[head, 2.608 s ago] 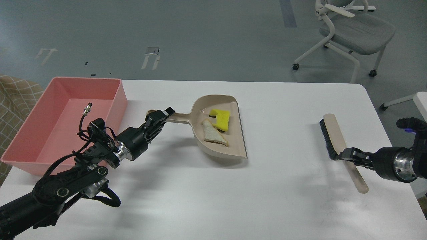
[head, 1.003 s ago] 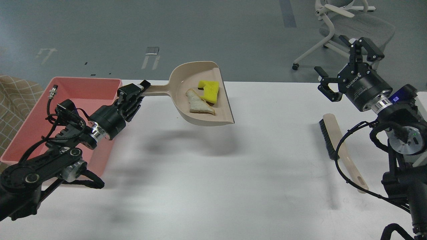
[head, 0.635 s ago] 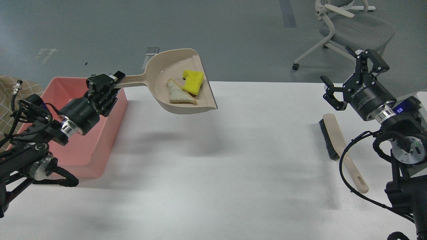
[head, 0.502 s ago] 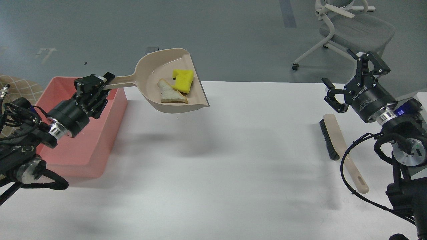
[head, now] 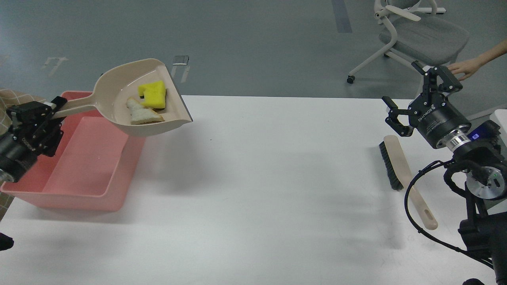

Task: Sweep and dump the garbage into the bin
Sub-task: 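Lift the dustpan with the left gripper over the pink bin, then tilt the dustpan to dump the sponge and scrap into the bin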

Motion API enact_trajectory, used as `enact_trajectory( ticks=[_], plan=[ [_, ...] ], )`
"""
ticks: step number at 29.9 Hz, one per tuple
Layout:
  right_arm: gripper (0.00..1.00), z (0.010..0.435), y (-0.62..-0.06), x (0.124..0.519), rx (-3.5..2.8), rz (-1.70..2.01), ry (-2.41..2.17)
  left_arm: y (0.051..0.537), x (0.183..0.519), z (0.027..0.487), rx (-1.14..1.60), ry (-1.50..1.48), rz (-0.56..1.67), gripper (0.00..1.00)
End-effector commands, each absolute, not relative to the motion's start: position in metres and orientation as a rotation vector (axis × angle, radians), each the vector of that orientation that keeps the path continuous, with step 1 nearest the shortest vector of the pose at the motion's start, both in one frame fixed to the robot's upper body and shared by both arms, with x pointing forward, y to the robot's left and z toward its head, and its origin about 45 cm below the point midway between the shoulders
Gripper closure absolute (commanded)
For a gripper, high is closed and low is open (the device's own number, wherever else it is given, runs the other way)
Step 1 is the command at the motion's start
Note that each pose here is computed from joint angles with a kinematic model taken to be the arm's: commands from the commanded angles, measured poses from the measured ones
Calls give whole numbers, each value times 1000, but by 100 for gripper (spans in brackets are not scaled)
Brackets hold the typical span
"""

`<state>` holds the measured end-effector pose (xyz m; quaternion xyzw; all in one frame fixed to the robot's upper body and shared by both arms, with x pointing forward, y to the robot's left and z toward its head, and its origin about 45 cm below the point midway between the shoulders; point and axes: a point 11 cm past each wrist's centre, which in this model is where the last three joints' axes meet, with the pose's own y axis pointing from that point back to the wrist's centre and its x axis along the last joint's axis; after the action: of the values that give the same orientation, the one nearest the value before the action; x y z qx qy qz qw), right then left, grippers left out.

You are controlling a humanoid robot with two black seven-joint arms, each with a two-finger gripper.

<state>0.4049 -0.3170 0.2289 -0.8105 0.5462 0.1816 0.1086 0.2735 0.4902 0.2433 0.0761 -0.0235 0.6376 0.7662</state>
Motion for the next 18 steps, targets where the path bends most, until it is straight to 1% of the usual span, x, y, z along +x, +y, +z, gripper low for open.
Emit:
enact_trajectory(
  ticks=[1, 6, 11, 18],
  plan=[
    [0, 229, -320, 405, -2384, 531, 1614, 508, 259, 248, 180, -47, 1397, 79],
    [0, 230, -320, 405, -2375, 521, 1614, 528, 245, 256, 187, -52, 1428, 79],
    [0, 231, -323, 405, -2375, 515, 1620, 562, 225, 260, 225, -43, 1483, 79],
    [0, 232, -328, 404, -2375, 506, 1633, 597, 214, 272, 307, -53, 1525, 79]
  ],
)
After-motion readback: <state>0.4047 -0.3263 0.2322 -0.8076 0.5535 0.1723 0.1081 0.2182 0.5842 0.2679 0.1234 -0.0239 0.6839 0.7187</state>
